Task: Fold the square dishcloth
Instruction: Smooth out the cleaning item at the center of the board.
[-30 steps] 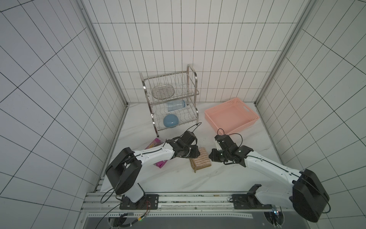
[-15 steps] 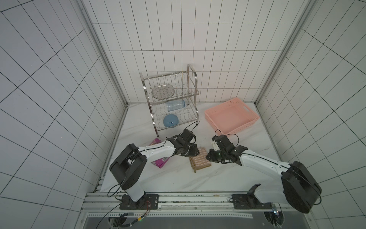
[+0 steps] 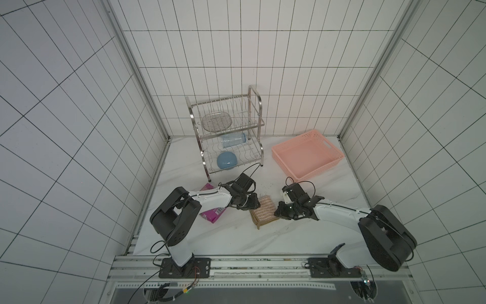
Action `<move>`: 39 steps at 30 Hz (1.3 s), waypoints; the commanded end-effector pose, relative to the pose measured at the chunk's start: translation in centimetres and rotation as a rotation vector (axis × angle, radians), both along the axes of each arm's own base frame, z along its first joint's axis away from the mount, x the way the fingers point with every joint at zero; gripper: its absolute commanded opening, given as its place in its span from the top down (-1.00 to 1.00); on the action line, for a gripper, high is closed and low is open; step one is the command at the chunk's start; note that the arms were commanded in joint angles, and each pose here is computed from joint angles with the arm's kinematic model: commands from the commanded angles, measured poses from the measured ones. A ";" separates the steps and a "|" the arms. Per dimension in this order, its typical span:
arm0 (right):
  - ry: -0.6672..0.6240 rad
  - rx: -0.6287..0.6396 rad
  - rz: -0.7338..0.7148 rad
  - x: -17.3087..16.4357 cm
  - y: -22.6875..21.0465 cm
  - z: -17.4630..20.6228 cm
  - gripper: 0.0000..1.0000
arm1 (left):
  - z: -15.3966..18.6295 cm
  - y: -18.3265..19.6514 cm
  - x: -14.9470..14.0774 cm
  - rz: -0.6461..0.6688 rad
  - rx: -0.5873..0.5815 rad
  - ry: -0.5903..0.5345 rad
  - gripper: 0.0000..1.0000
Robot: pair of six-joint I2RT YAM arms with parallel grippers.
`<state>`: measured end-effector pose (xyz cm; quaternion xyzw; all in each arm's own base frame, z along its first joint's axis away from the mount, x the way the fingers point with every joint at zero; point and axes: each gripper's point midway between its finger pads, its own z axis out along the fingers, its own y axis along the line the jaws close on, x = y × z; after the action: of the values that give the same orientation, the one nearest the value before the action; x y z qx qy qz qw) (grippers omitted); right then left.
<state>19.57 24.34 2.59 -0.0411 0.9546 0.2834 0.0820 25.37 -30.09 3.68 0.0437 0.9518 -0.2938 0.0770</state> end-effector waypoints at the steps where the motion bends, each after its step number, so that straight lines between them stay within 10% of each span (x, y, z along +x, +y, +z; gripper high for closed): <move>1: 0.025 -0.018 -0.013 -0.3 -0.6 -0.8 0.79 | 0.1 0.1 -0.1 -0.023 -0.014 -0.014 0.35; 12: -0.134 0.031 -0.002 2.1 0.1 6.9 0.66 | 6.6 -1.6 -0.2 -0.053 -0.102 -0.152 0.23; 20: -0.127 0.130 0.038 4.7 3.5 8.8 0.67 | 3.8 -0.3 -1.2 0.027 -0.118 -0.062 0.33; 39: 0.148 0.383 -0.033 7.3 7.3 2.3 0.78 | -1.2 2.2 -1.2 0.072 -0.038 0.020 0.39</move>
<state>25.84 31.24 4.70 -0.0006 0.9031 0.4288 0.0213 24.00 -28.34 3.42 0.0087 0.9452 -0.3166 0.0798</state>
